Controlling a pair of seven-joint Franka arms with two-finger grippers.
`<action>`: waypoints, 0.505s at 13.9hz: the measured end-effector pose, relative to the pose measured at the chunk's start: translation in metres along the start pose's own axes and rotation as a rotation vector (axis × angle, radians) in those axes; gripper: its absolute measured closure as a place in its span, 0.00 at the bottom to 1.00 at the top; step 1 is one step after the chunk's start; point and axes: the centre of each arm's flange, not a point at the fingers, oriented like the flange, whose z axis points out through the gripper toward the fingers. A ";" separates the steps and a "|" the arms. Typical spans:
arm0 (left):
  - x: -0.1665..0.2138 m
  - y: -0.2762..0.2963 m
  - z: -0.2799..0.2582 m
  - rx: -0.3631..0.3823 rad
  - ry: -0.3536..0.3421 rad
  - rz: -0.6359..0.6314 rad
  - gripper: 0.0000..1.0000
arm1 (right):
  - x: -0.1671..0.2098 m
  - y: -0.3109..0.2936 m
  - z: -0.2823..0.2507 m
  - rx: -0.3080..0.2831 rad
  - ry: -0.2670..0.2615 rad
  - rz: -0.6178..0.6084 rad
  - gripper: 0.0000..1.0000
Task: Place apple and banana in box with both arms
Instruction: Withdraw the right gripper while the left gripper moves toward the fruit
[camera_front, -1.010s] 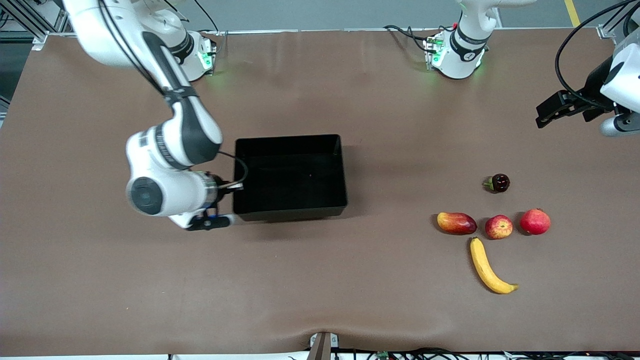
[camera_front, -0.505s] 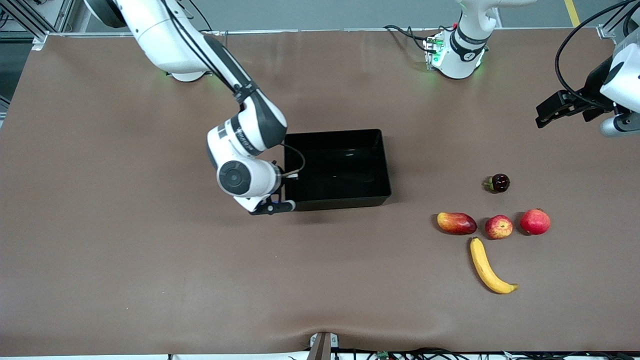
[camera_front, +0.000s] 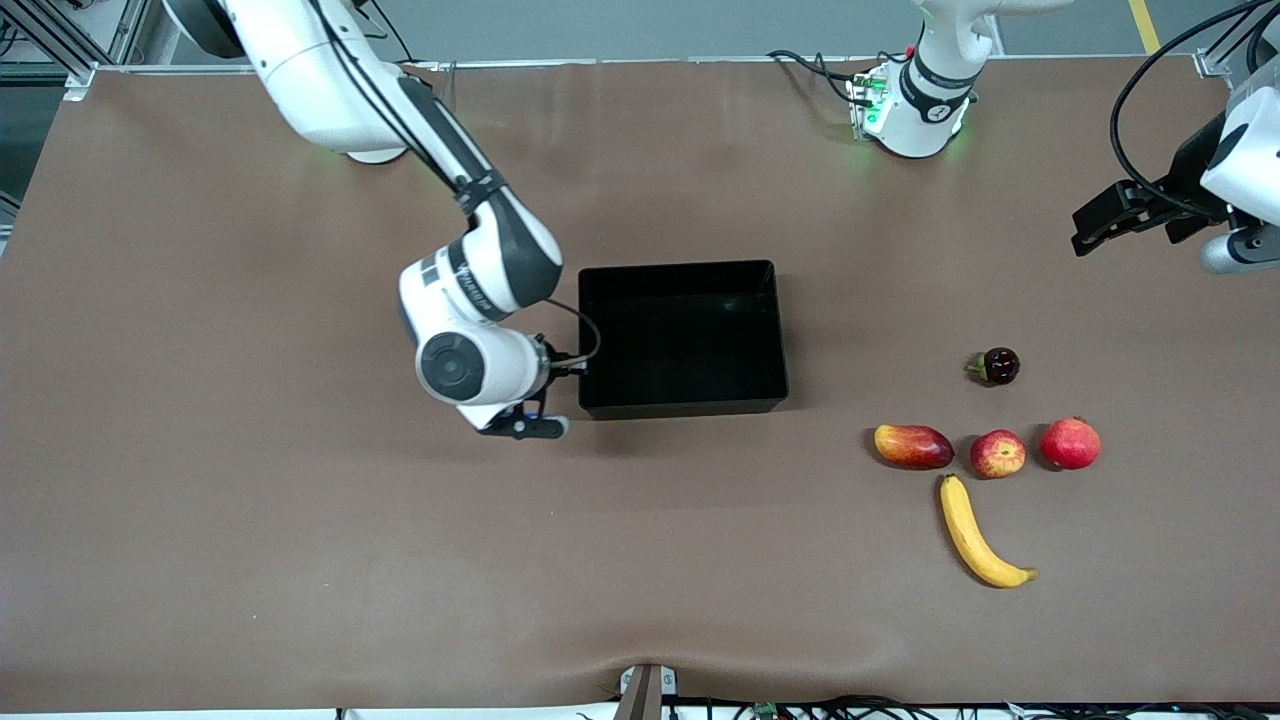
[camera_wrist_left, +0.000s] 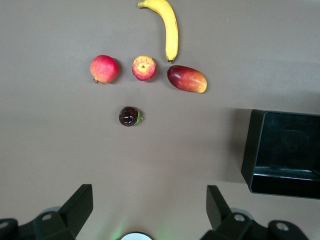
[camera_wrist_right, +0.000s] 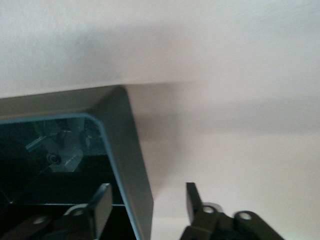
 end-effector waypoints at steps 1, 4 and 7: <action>0.000 0.000 0.000 0.000 0.000 0.000 0.00 | 0.003 0.013 -0.023 0.003 -0.017 0.014 0.17; 0.000 0.000 0.000 0.000 0.001 0.000 0.00 | 0.014 0.065 -0.097 0.027 -0.029 0.041 0.00; 0.000 0.000 0.000 0.000 0.001 -0.001 0.00 | 0.023 0.134 -0.163 0.083 0.023 0.098 0.00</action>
